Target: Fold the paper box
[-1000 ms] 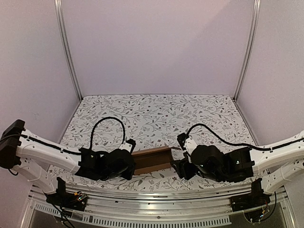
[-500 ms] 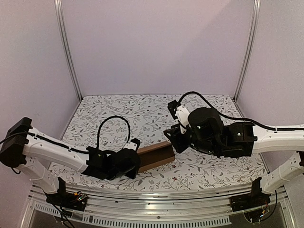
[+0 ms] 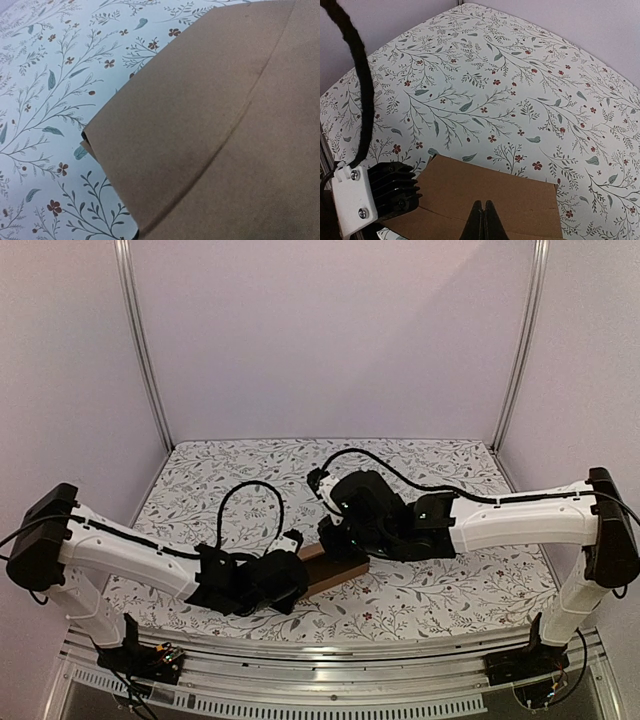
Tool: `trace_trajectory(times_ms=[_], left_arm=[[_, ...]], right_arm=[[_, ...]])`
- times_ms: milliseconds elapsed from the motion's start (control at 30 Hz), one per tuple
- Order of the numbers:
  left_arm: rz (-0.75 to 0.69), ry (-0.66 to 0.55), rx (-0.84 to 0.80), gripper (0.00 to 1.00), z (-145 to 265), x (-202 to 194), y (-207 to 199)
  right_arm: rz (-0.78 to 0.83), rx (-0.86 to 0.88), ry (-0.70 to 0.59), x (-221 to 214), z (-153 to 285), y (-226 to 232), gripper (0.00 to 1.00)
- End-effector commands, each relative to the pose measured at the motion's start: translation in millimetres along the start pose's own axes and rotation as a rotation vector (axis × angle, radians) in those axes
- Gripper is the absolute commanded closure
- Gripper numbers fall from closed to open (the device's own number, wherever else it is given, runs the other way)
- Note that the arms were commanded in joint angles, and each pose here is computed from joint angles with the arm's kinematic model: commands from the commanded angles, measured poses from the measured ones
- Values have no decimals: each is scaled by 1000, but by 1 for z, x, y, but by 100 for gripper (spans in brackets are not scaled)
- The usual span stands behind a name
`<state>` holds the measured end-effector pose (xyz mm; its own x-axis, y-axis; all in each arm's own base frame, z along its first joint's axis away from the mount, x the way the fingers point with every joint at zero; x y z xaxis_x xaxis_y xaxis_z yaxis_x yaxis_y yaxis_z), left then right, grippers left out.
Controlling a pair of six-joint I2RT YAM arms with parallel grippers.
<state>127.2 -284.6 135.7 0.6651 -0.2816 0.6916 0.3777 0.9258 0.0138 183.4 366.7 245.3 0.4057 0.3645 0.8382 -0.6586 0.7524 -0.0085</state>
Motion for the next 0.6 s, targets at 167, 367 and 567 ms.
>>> trace_trajectory(times_ms=[167,367,567], left_arm=[[-52,76,27,78,-4,-13,-3],[-37,86,11,53,1,-15,1],[0,93,-20,42,10,-18,7]], right_arm=[[-36,-15,41,-23,-42,0,100],[-38,-27,79,-42,-57,0,100],[-65,-22,106,-64,-65,-1,100]])
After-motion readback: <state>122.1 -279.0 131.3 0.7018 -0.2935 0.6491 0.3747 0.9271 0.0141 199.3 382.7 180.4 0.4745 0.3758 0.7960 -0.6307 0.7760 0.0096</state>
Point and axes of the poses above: each gripper's point midway between its finger pads, its own z axis back along the fingers, its own y axis along the line the jaws close on, x = y × z, the point moved 10 cm from there along z, back along the fingers, and after that the axes turned 2 degrees about z, right-handed, at the moved point
